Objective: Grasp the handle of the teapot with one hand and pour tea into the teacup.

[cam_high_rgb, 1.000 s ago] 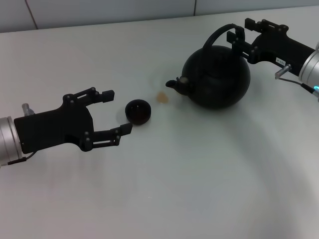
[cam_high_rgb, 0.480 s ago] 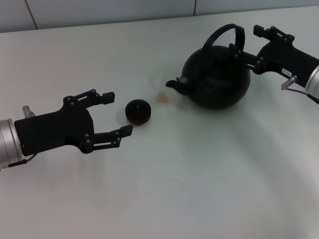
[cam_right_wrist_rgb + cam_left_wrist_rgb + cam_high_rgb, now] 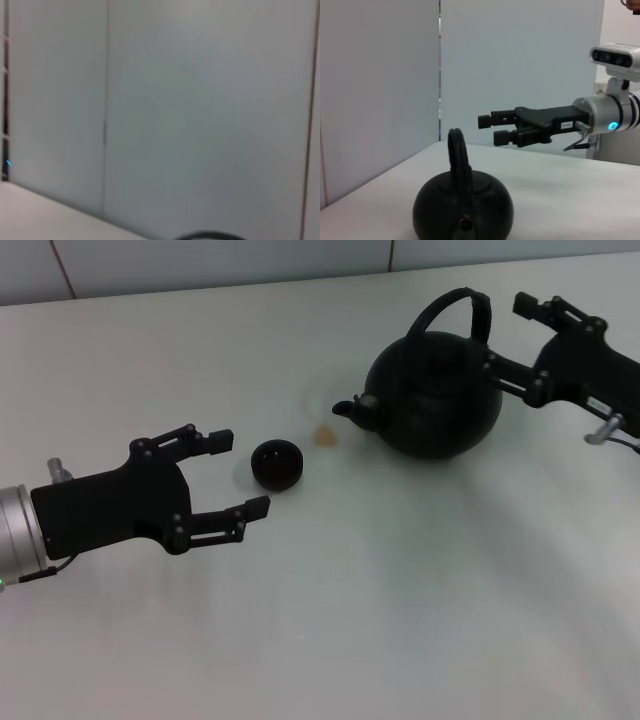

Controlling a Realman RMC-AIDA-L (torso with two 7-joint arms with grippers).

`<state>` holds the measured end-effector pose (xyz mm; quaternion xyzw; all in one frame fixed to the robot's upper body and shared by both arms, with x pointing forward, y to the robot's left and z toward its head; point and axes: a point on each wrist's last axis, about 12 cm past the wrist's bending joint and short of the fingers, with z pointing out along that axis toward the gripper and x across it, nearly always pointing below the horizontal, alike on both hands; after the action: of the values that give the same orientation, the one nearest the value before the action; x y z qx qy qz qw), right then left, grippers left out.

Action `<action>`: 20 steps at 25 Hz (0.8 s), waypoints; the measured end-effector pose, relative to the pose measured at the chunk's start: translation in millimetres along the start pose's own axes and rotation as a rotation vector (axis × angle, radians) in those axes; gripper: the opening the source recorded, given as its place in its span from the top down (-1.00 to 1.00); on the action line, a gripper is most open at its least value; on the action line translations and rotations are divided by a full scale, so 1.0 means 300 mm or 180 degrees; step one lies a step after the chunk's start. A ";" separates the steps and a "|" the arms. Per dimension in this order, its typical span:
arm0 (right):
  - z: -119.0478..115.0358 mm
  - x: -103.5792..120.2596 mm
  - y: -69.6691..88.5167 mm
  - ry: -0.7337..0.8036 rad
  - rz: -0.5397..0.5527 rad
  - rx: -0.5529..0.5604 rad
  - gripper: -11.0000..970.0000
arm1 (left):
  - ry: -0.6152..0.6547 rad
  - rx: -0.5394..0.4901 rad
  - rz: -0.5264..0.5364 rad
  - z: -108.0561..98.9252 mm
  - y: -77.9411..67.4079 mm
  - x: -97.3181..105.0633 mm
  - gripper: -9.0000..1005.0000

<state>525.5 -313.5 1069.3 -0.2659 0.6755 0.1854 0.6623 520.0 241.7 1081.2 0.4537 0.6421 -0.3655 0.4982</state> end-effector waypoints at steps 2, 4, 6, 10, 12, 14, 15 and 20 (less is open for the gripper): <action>-0.027 -0.010 0.020 -0.0111 -0.0019 -0.0182 -0.67 | -0.0027 0.0053 0.0005 0.001 -0.007 -0.003 -0.72; -0.047 -0.018 0.046 -0.0156 -0.0023 -0.0461 -0.67 | -0.0064 0.0129 0.0004 0.001 -0.016 -0.010 -0.72; -0.061 -0.022 0.068 -0.0131 0.0025 -0.0730 -0.67 | -0.0105 0.0203 0.0010 0.002 -0.027 -0.017 -0.72; -0.073 -0.016 0.110 0.0021 0.0077 -0.1195 -0.67 | -0.0161 0.0292 0.0041 -0.002 -0.045 -0.024 -0.72; -0.076 -0.011 0.128 0.0084 0.0061 -0.1372 -0.67 | -0.0185 0.0340 0.0027 -0.007 -0.055 -0.024 -0.72; -0.080 -0.007 0.141 0.0118 0.0054 -0.1473 -0.67 | -0.0194 0.0358 0.0020 -0.010 -0.060 -0.023 -0.72; -0.082 -0.006 0.145 0.0122 0.0061 -0.1487 -0.67 | -0.0203 0.0373 0.0018 -0.013 -0.065 -0.021 -0.72; -0.091 0.000 0.153 0.0130 0.0083 -0.1511 -0.67 | -0.0226 0.0390 0.0025 -0.030 -0.081 -0.016 -0.72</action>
<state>476.0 -293.6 1066.1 -0.4091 0.6295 0.3421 0.5650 494.6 241.3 1088.3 0.4726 0.5987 -0.4180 0.4934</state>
